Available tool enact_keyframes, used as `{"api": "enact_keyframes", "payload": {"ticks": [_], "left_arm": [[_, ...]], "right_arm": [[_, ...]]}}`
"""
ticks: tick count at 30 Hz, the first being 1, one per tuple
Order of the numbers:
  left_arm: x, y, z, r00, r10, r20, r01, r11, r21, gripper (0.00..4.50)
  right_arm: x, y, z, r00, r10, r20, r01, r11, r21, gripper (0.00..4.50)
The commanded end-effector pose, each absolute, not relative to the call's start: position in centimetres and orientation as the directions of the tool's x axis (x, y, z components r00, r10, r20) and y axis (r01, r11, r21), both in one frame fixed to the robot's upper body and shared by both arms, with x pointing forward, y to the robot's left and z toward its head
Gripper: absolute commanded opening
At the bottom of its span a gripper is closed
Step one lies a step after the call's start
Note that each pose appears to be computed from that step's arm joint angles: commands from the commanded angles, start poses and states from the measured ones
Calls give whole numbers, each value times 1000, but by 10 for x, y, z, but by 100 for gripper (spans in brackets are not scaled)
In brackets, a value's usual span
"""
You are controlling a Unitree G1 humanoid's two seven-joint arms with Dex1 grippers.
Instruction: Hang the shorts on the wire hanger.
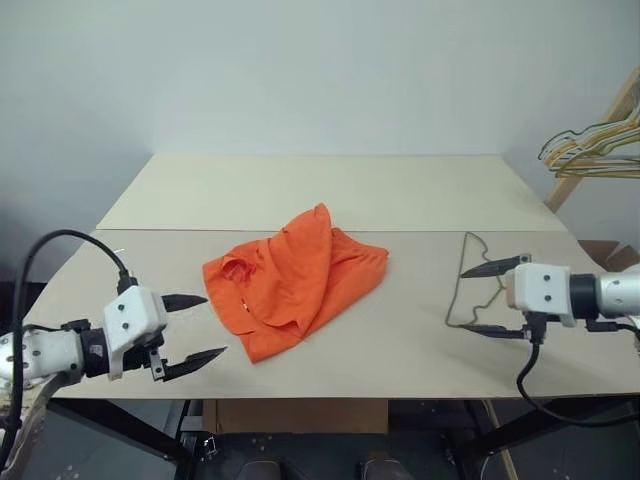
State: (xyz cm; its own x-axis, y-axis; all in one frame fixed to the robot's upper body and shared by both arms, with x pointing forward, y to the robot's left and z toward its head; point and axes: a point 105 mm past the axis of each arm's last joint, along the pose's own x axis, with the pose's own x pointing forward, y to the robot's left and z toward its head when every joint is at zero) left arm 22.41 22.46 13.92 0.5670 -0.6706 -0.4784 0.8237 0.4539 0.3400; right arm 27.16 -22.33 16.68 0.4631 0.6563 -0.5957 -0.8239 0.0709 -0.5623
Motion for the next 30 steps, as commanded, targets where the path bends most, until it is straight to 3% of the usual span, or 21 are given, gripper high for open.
{"api": "enact_keyframes", "payload": {"ticks": [1, 6, 12, 21, 27, 30], "left_arm": [[225, 235, 131, 546, -635, -546, 837, 395, 378, 450], [226, 237, 117, 499, -628, -597, 866, 348, 359, 450], [234, 216, 108, 436, -746, -504, 900, 359, 246, 450], [259, 195, 70, 414, -734, -538, 910, 342, 235, 450], [263, 184, 57, 380, -726, -574, 925, 305, 226, 450], [260, 180, 52, 347, -737, -580, 938, 284, 200, 387]], "right_arm": [[279, -224, 176, 517, 638, -571, -786, 90, -611, 444], [276, -223, 171, 532, 633, -563, -782, 112, -613, 444], [268, -217, 158, 553, 628, -547, -778, 153, -610, 444], [267, -212, 157, 601, 613, -513, -747, 204, -633, 444], [263, -212, 162, 615, 600, -512, -735, 199, -649, 444], [261, -211, 165, 617, 598, -512, -731, 193, -655, 450]]}}
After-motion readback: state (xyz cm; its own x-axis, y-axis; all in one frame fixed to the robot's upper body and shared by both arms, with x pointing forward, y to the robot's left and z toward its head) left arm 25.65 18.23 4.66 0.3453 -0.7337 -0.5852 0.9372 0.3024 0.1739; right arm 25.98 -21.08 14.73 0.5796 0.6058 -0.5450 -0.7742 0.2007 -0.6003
